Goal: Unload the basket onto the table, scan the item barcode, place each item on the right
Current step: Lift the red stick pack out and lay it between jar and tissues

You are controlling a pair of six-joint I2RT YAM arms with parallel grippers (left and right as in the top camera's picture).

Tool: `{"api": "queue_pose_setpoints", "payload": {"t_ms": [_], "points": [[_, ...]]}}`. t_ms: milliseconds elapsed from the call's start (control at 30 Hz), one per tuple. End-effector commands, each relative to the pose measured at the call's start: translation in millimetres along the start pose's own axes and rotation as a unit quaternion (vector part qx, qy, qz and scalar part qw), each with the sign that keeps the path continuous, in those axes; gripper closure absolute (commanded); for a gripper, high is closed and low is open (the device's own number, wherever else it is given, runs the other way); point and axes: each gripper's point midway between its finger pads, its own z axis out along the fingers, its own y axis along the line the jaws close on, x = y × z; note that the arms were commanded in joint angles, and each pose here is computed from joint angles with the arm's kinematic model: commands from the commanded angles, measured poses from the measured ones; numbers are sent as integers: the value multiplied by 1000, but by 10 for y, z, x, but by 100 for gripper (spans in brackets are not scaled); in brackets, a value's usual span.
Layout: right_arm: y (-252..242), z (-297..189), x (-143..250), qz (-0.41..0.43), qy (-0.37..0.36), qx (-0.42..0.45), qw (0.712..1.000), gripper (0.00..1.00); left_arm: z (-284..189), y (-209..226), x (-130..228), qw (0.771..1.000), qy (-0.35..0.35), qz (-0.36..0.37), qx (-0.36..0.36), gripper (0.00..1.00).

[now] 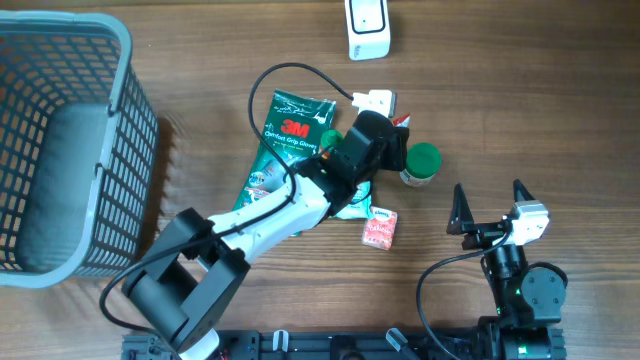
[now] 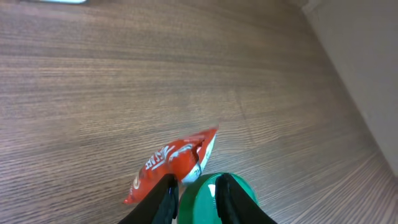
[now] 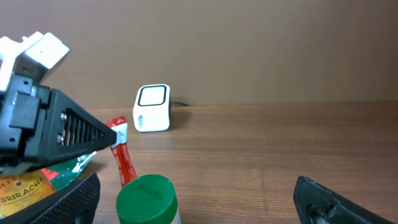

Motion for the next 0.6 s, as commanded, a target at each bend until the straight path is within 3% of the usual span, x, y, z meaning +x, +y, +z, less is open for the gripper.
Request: {"api": "queue_pose_setpoints", "payload": {"t_ms": [0, 367, 567], "points": [[-2, 1, -1, -5, -1, 1, 1000, 0, -162, -160, -247, 999, -33, -1, 15, 77], [-1, 1, -3, -5, -1, 1, 1000, 0, -462, -319, -597, 996, -85, 0, 26, 78], [-1, 1, -3, -5, -1, 1, 1000, 0, -691, -455, -919, 989, -134, 62, 23, 79]]}}
